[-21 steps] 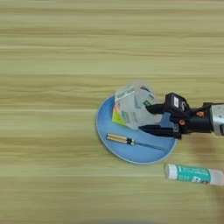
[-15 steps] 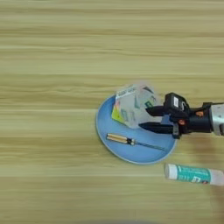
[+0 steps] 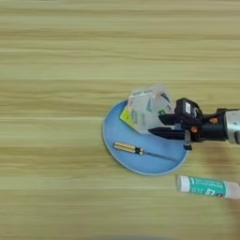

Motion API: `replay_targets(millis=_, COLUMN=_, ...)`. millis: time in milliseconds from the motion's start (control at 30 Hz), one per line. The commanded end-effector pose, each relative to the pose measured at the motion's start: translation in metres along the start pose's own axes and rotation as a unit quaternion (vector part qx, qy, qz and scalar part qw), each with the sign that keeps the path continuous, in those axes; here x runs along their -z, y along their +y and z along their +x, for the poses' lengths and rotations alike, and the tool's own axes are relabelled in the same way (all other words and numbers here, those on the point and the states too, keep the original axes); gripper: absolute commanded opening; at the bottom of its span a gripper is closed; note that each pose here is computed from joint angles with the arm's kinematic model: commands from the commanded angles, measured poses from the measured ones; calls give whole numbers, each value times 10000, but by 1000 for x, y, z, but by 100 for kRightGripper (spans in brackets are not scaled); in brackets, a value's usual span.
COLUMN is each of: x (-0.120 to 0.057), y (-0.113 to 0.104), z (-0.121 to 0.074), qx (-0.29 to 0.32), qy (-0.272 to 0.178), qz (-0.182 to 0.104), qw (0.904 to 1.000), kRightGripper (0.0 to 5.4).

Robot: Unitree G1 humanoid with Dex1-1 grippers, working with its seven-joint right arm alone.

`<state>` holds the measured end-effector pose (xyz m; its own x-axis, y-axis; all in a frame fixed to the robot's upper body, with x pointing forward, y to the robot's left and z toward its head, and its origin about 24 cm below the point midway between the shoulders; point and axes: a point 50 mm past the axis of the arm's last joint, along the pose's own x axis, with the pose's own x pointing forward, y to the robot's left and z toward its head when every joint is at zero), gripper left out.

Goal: Move the objects on the table

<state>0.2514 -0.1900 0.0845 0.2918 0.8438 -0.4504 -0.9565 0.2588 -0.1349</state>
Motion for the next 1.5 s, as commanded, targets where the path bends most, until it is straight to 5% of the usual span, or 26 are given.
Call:
replay_targets(millis=33, x=-39, y=-17, z=-14, qx=466, qy=-400, qz=-763, qw=9952, kRightGripper=102)
replay_targets(millis=333, x=-62, y=-20, z=-27, qx=697, qy=-732, qz=-1060, qw=9892, kRightGripper=102)
replay_targets(millis=867, x=-73, y=-47, z=-60, qx=1570, qy=-777, qz=-1222, qw=9769, kRightGripper=102)
replay_targets(millis=1267, x=-59, y=-81, z=-100, qx=2491, qy=-195, qz=-1242, qw=9603, kRightGripper=102)
replay_targets(millis=1500, x=-64, y=-90, z=-122, qx=2506, qy=375, qz=-1720, qw=9519, kRightGripper=102)
